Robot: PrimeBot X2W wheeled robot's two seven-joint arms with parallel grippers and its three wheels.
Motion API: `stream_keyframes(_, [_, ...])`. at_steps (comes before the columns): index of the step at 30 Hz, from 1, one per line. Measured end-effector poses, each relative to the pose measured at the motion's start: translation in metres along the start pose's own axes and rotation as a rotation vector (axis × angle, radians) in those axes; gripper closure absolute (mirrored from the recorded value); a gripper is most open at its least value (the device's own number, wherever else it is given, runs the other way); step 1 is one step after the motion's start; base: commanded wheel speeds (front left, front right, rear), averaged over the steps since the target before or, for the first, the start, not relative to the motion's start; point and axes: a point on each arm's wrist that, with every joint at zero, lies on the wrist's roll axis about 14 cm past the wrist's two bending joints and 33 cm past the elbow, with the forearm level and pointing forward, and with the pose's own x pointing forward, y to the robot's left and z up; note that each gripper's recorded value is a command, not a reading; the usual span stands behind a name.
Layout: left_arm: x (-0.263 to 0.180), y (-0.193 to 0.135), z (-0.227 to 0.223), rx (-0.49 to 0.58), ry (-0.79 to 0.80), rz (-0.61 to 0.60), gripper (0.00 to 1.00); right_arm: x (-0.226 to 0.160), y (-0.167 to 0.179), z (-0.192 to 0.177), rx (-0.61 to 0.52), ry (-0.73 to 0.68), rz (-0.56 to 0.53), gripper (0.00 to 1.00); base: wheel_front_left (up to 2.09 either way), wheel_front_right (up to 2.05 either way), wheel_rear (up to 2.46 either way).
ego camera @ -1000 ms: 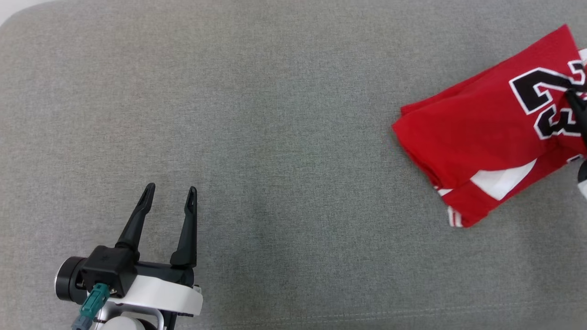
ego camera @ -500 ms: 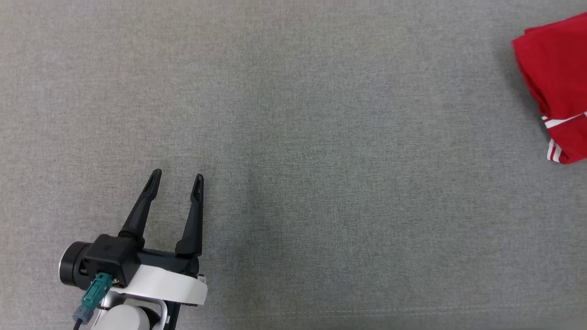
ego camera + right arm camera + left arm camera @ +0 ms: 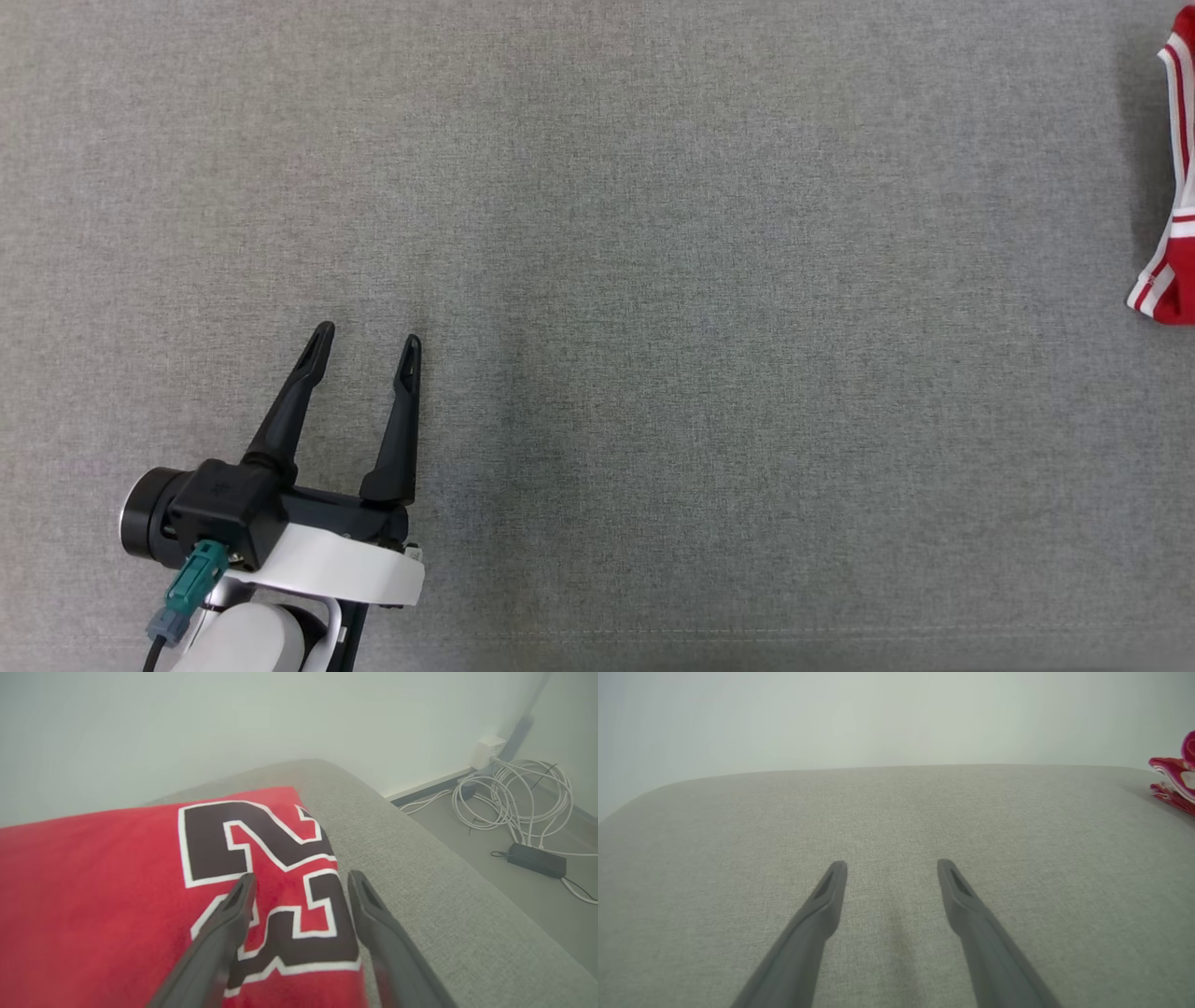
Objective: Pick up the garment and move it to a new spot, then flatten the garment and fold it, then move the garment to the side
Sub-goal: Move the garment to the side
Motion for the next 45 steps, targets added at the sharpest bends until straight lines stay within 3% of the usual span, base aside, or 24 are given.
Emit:
stream_keyframes(10, [-0.001, -0.007, 0.010, 0.004, -0.029, -0.021, 0.00, -0.010, -0.020, 0.029, -0.049, -0.112, -0.064, 0.00, 0.00, 0.00, 0.00])
stream_keyframes(13, [-0.003, -0.010, 0.019, 0.008, -0.050, -0.026, 0.00, -0.015, -0.005, 0.053, -0.066, -0.188, -0.018, 0.00, 0.00, 0.00, 0.00])
stream_keyframes(16, [-0.007, -0.013, 0.031, 0.016, -0.082, -0.032, 0.00, -0.032, 0.032, 0.082, -0.085, -0.314, 0.084, 0.00, 0.00, 0.00, 0.00])
stream_keyframes(24, [-0.023, -0.007, 0.055, 0.037, -0.145, -0.001, 0.00, -0.099, 0.103, 0.055, -0.100, -0.399, 0.252, 0.00, 0.00, 0.00, 0.00])
stream_keyframes(31, [-0.045, 0.009, 0.064, 0.051, -0.160, 0.061, 0.00, -0.156, 0.150, 0.020, -0.105, -0.391, 0.370, 0.00, 0.00, 0.00, 0.00])
stream_keyframes(45, [-0.079, 0.013, 0.068, 0.040, -0.165, 0.103, 0.00, -0.228, 0.171, 0.008, -0.130, -0.420, 0.430, 0.00, 0.00, 0.00, 0.00])
